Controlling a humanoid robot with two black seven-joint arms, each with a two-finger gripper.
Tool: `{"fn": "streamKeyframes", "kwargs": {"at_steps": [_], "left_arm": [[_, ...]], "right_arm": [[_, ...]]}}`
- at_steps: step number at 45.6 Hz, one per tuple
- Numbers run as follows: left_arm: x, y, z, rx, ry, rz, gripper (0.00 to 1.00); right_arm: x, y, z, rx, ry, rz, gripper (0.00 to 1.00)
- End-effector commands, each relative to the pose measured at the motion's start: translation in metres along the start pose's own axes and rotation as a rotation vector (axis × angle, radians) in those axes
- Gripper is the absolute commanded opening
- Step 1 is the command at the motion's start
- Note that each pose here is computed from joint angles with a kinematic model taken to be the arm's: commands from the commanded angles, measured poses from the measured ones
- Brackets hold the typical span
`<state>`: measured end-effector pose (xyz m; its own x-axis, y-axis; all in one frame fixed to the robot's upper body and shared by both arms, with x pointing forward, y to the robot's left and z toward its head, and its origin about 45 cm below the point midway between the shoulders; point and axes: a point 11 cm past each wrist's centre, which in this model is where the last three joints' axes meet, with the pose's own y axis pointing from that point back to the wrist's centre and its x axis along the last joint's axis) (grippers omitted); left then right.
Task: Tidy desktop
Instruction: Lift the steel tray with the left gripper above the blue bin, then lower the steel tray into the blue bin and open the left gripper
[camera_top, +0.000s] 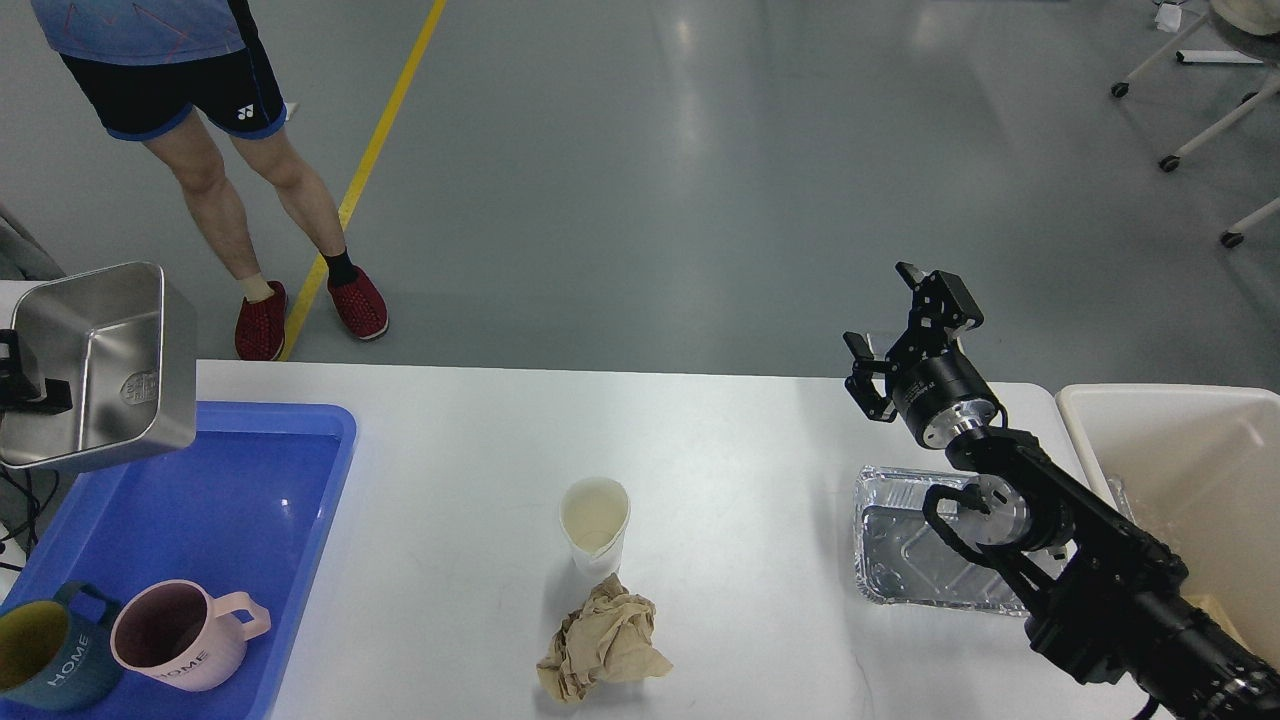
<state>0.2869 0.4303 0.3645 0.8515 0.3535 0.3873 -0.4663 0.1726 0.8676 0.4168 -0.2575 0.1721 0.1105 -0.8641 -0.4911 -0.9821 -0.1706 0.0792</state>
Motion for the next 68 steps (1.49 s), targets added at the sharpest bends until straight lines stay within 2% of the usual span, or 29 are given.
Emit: {"fn": "streamKeyframes", "kwargs": {"at_steps": [1,13,21,24,36,52,55,59,64,68], "left_arm": [[0.016,-0.03,-0.019,0.044,0.093,0.032,0.0],[0.036,-0.1,-0.06,0.154,0.275,0.089,0.0],[0.004,-0.17,-0.089,0.257,0.382,0.086,0.0],[-0.004,-0.186,-0.099,0.292,0.412,0.085,0.01],[-0.024,-0.218,-0.116,0.327,0.47,0.107,0.01],[-0.035,-0.237,-0.121,0.35,0.499,0.126,0.04],[-0.035,-0.24,-0.119,0.349,0.501,0.127,0.11],[-0.034,-0.241,-0.118,0.346,0.515,0.141,0.33],[-0.033,-0.24,-0.117,0.338,0.538,0.15,0.54],[-0.032,-0.24,-0.118,0.339,0.538,0.155,0.81]], "right_arm": [[0.0,0.001,0.001,-0.001,-0.002,0.001,1.0],[0.002,0.003,0.004,-0.007,-0.004,0.006,1.0],[0.002,0.003,0.004,-0.007,-0.005,0.006,1.0],[0.003,0.003,0.004,-0.008,-0.002,0.007,1.0],[0.004,0.004,0.006,-0.012,-0.004,0.009,1.0],[0.005,0.005,0.006,-0.012,-0.003,0.01,1.0],[0.005,0.005,0.006,-0.013,-0.004,0.01,1.0],[0.005,0.005,0.006,-0.012,-0.003,0.01,1.0],[0.005,0.005,0.006,-0.013,-0.004,0.01,1.0],[0.005,0.005,0.007,-0.014,-0.004,0.011,1.0]]}}
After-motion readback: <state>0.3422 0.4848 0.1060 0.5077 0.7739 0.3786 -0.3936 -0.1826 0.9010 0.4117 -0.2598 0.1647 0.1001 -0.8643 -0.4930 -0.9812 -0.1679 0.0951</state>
